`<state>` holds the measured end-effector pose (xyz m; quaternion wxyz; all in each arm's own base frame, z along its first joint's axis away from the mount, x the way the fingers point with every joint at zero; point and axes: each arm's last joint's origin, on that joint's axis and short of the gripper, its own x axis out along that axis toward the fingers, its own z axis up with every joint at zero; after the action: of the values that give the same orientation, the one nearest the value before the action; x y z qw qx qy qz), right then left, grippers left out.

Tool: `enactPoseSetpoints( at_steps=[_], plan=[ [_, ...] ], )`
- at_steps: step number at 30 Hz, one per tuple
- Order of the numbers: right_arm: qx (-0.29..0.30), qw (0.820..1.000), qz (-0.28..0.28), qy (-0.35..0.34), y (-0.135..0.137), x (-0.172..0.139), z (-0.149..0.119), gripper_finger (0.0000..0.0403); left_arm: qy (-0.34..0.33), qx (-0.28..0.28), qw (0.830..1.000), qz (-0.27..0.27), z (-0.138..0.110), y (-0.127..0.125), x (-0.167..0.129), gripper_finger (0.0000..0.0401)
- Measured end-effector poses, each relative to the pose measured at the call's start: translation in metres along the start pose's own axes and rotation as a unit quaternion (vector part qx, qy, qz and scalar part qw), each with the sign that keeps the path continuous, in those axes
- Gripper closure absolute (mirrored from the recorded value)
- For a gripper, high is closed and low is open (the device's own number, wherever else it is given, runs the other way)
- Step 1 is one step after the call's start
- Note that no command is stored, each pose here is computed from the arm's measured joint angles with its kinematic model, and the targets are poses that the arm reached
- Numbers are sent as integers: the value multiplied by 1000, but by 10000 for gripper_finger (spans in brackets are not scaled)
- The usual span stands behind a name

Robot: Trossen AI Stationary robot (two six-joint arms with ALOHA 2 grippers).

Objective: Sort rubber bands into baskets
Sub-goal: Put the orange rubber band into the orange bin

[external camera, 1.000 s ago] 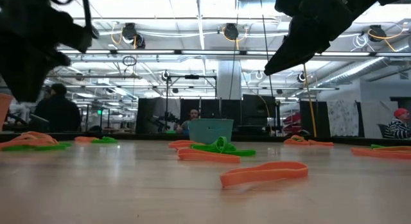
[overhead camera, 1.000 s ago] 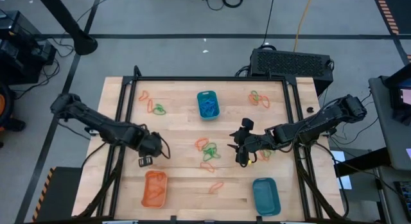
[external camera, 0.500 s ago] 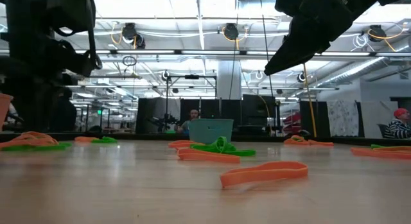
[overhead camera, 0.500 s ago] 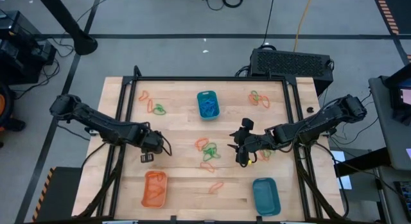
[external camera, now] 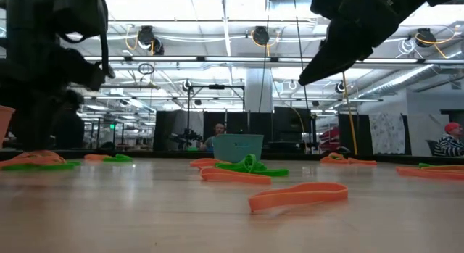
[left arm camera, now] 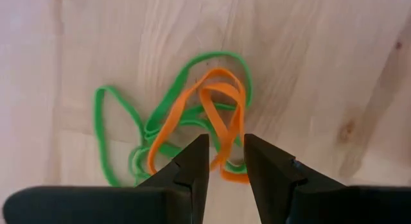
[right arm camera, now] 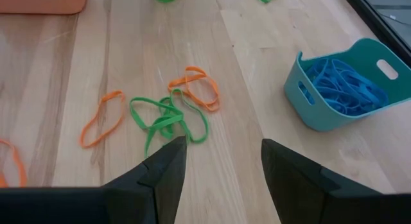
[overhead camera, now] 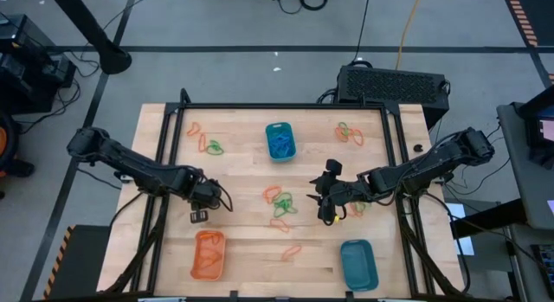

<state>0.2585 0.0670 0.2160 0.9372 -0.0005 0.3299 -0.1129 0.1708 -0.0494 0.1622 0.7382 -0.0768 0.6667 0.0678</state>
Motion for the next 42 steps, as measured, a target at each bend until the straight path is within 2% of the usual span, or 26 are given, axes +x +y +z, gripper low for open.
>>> enactPoseSetpoints(
  at_steps=[3,6,19,31,42],
  plan=[
    [-1,1000,-1,2,0,0,-1,209,2,-1,1000,-13,-5,1,10,295],
    [-2,1000,-1,4,0,0,-1,209,22,-1,1000,0,-11,5,14,295],
    [-7,1000,-1,4,0,0,-1,209,15,13,1000,-4,-7,3,10,295],
    [-6,1000,-1,4,0,0,-1,209,17,12,1000,4,-7,3,8,357],
    [-4,1000,-1,4,0,0,-1,209,9,0,1000,10,-8,4,12,362]
  ],
)
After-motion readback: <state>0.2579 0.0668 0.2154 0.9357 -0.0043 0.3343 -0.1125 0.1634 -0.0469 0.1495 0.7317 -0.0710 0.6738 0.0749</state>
